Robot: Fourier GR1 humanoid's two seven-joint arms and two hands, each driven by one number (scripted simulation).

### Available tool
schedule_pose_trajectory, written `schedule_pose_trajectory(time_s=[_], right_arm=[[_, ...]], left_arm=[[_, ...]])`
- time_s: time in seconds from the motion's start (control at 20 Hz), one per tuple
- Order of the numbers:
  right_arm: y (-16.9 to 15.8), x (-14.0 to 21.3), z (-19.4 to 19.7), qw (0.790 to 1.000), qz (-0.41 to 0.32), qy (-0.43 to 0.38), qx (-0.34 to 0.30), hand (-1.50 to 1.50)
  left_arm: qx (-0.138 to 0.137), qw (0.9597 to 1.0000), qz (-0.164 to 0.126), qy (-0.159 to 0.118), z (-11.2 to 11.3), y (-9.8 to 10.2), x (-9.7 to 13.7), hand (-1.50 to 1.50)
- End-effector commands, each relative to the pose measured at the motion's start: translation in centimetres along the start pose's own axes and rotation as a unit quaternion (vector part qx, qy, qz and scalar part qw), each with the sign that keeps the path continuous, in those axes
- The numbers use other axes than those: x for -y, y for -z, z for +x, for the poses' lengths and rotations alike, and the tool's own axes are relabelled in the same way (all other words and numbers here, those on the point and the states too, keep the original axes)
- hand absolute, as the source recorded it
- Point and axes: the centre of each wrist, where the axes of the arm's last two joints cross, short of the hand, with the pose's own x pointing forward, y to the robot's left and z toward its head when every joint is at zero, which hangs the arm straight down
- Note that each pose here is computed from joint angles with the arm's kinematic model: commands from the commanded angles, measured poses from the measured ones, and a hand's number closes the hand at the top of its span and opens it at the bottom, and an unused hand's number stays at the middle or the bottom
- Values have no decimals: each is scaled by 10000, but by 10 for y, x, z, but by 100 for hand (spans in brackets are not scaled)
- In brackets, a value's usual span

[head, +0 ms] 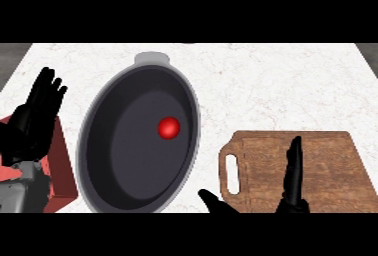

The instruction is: Pick the tomato from the cutting board and place it in the pot

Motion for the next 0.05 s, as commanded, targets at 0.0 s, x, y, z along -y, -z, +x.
schedule_pose_trajectory(time_s=[0.0], right_arm=[[-9,16,-4,9999,22,55,-105,-150]], left_arm=[[81,10000,-7,13,-17,13,15,0]])
